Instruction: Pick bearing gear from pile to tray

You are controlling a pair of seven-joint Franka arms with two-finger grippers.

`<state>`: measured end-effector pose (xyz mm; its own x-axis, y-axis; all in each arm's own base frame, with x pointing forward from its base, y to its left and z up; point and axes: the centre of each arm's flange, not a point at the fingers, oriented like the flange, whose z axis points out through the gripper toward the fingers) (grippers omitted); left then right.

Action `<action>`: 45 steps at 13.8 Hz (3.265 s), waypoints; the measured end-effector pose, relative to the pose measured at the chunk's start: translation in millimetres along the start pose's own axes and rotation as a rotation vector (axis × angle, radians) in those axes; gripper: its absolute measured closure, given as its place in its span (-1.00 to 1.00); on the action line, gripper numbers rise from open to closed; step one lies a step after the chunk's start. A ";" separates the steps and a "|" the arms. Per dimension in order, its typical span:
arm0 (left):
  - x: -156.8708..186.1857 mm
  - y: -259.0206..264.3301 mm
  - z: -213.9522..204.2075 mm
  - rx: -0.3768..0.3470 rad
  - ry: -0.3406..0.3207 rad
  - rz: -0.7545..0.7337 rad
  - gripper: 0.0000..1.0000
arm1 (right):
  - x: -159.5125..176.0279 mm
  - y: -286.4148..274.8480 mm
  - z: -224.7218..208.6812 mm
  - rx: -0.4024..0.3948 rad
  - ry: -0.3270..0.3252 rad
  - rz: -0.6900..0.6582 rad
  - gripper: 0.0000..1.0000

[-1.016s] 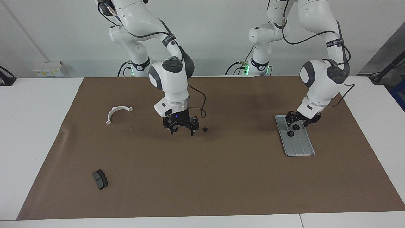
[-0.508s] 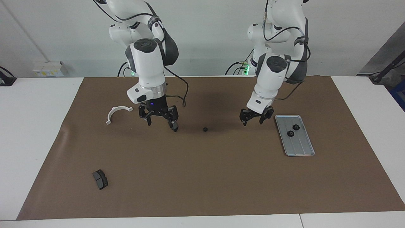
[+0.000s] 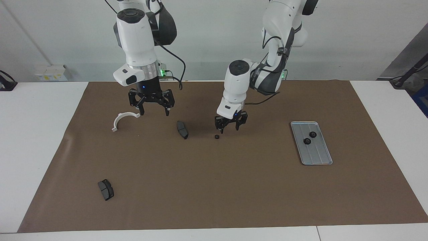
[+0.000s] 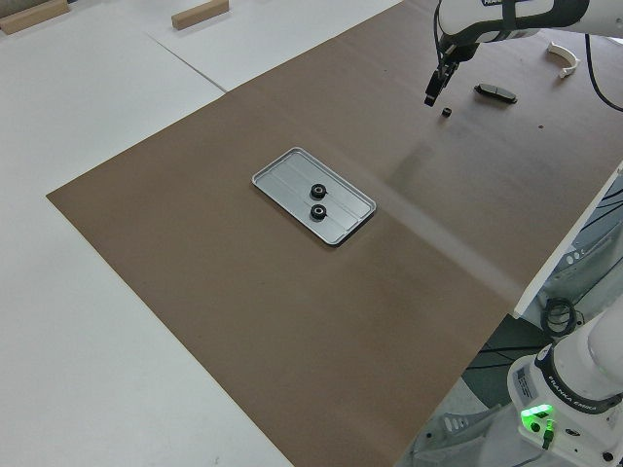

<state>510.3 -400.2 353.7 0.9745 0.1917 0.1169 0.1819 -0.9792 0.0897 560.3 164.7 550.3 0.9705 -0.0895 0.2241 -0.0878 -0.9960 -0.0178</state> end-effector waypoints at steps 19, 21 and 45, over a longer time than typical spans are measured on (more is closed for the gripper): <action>-24.1 24.1 56.7 0.033 -0.011 0.044 0.54 | 15.6 147.9 -78.7 -0.042 -0.192 0.036 -1.00; -8.0 17.8 47.8 0.027 0.007 0.019 0.54 | 15.2 150.0 -79.9 -0.044 -0.205 0.040 -1.00; 127.8 -378.5 -4.5 0.066 -0.273 0.341 0.54 | 17.1 148.1 -67.5 -0.049 -0.241 0.037 -1.00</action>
<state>565.4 -4.7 339.2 0.9776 -0.1593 -0.1375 -0.1571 -0.9872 0.0271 548.8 15.8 617.3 0.9914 -0.1300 -0.0147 -0.1296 -0.9912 0.0271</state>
